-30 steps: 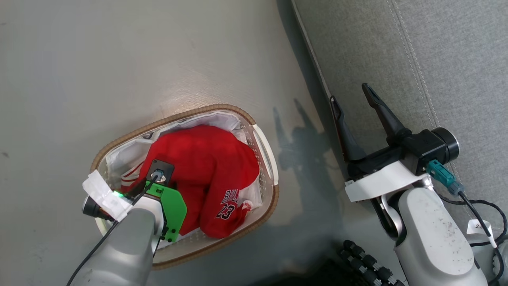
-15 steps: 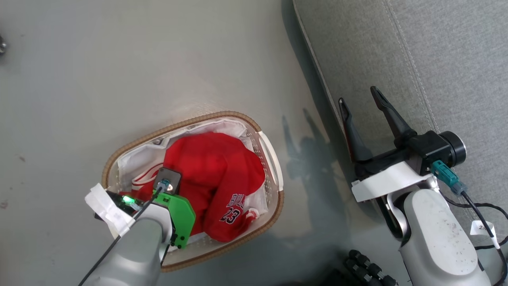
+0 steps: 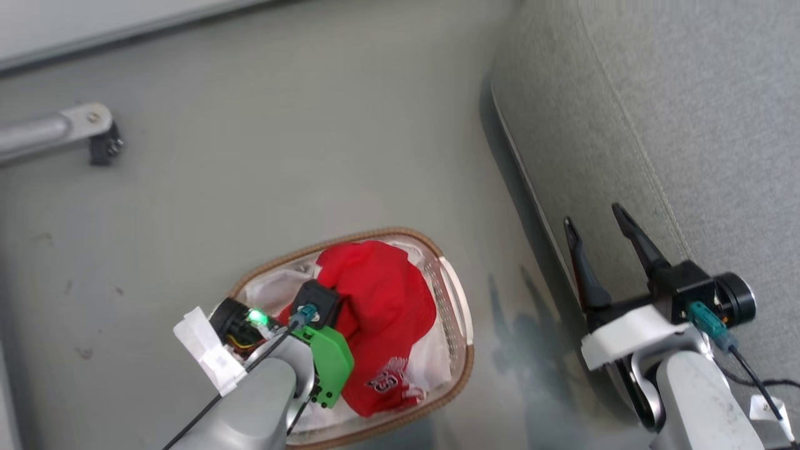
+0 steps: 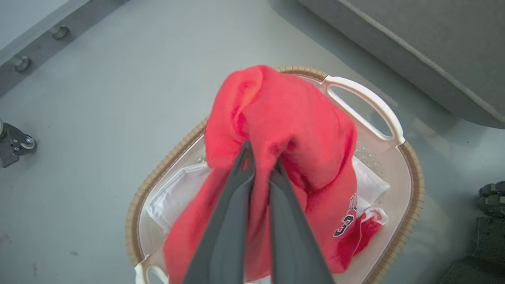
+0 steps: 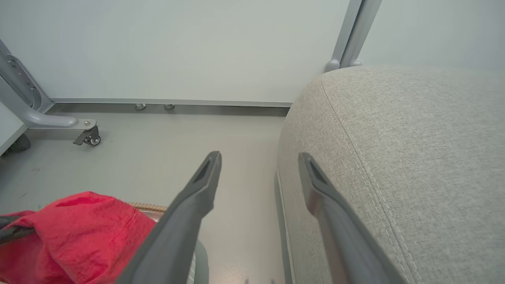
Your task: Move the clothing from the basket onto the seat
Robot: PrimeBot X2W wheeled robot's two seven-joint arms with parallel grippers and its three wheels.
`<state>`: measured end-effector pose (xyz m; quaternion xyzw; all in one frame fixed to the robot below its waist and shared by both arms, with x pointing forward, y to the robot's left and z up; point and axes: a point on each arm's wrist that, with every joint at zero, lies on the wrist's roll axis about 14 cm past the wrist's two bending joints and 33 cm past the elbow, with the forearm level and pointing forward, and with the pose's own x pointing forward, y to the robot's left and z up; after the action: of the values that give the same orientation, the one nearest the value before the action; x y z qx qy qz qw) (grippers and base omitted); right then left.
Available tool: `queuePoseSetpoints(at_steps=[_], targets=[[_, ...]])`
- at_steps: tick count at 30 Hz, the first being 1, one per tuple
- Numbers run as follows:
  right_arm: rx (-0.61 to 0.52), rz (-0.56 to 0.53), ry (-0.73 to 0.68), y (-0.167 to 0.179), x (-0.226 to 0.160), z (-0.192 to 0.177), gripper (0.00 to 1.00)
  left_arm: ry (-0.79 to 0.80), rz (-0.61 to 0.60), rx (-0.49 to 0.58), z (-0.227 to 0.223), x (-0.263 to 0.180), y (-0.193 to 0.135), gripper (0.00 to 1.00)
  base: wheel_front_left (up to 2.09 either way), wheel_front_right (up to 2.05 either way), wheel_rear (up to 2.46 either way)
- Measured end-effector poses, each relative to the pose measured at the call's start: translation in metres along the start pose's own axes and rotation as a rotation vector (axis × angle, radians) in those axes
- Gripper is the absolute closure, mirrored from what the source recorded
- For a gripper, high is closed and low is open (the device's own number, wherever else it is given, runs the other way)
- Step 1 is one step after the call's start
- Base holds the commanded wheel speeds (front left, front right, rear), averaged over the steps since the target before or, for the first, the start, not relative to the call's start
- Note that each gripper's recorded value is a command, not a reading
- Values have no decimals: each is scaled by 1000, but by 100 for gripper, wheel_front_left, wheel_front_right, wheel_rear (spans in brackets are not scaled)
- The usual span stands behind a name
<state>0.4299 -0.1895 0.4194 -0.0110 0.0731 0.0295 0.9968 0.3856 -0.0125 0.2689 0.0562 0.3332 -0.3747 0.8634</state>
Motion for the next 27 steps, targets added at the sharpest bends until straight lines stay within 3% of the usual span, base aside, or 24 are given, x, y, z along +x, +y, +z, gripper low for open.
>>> queuePoseSetpoints(at_steps=[7,15,22,27], targets=[[0,-9,-32,2,-32,15,0,-175,12,112,66,-30,-9,100,0,0,0],[-1,5,-100,10,-65,38,0,-374,59,317,162,-76,-15,100,0,0,0],[-9,52,-202,26,-75,70,0,-535,127,541,256,-133,-17,100,0,0,0],[-16,101,-255,42,-75,88,0,-618,155,626,305,-168,-25,100,0,0,0]])
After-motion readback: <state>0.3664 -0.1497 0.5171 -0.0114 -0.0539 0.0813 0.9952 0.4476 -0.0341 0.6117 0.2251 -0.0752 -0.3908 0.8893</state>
